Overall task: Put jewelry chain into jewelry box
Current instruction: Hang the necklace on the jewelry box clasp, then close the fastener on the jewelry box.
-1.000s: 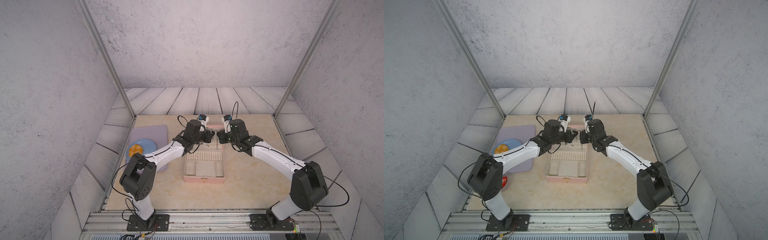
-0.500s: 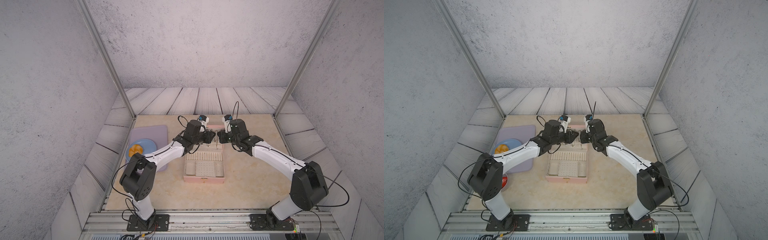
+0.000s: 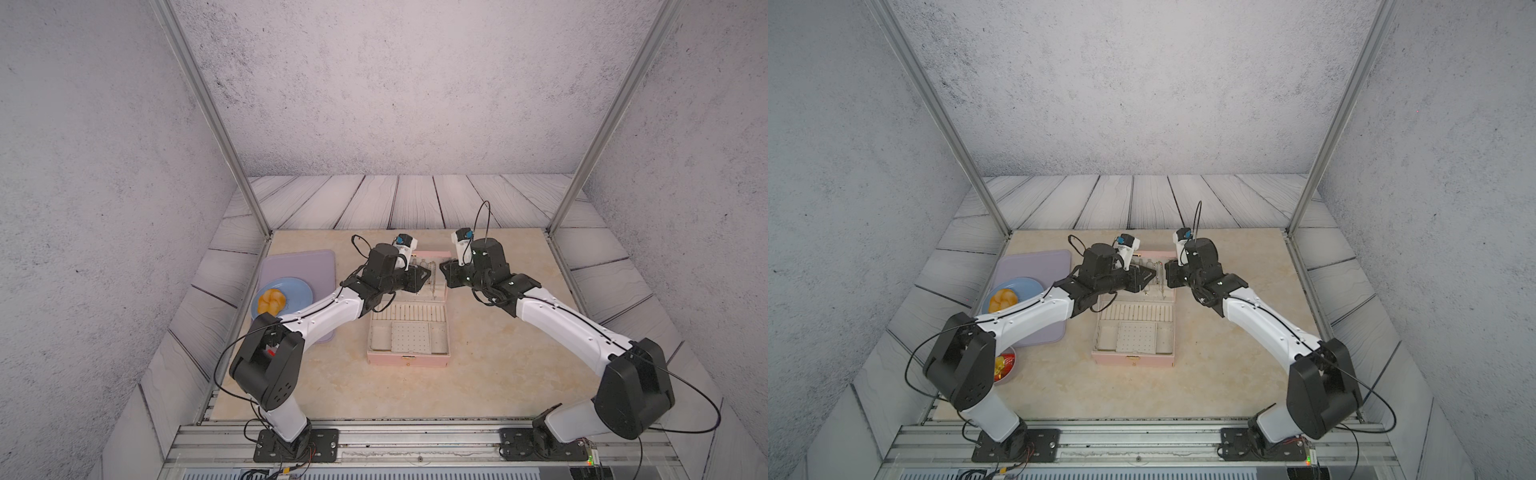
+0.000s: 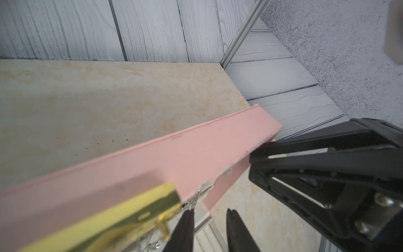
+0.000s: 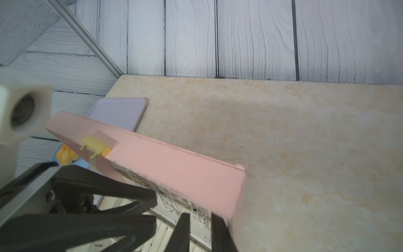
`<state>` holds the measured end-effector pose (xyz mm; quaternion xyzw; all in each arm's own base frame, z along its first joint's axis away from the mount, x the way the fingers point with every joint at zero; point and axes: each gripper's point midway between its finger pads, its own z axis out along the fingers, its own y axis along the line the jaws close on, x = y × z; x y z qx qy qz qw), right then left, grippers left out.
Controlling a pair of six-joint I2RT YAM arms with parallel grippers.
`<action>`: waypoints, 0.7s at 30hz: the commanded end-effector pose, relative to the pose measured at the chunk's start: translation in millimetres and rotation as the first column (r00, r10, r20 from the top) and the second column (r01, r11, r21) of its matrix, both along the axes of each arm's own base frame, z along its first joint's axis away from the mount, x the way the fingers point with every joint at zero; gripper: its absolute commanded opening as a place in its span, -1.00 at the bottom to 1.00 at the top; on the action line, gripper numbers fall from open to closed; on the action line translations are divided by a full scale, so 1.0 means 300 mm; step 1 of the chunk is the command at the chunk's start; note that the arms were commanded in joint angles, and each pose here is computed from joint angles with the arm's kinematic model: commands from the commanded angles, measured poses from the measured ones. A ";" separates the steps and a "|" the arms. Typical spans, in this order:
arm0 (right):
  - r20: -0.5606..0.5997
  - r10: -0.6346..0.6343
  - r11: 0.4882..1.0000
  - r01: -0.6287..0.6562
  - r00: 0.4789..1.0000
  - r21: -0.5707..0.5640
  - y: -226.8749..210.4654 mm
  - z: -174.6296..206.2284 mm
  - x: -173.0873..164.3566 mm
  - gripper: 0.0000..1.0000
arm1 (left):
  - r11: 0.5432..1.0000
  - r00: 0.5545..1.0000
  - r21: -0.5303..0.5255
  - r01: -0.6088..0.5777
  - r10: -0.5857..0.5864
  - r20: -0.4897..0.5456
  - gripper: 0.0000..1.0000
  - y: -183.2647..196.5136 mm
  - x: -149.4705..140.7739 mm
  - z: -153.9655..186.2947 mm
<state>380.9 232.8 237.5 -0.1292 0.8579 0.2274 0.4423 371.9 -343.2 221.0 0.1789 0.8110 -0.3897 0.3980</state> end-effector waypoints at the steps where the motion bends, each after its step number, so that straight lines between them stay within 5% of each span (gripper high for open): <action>1: 0.052 0.072 0.997 -0.071 0.996 -0.004 -0.013 0.056 -0.070 -0.46 | 0.998 0.995 -0.021 0.054 -0.052 0.080 -0.33 0.011 -0.052 0.078; 5: 0.170 0.152 0.987 -0.142 0.974 -0.071 -0.032 0.123 -0.129 -0.28 | 0.998 0.987 0.001 0.064 -0.064 0.148 -0.24 0.047 -0.092 0.092; 12: 0.328 0.346 0.904 -0.219 0.879 -0.368 -0.044 0.184 -0.127 0.60 | 0.991 0.962 0.106 0.076 -0.101 0.252 -0.10 0.112 -0.152 0.046; 21: 0.243 0.661 0.655 -0.389 0.710 -0.648 0.073 0.097 -0.025 0.67 | 0.982 0.944 0.154 0.111 -0.152 0.294 -0.08 0.107 -0.161 0.011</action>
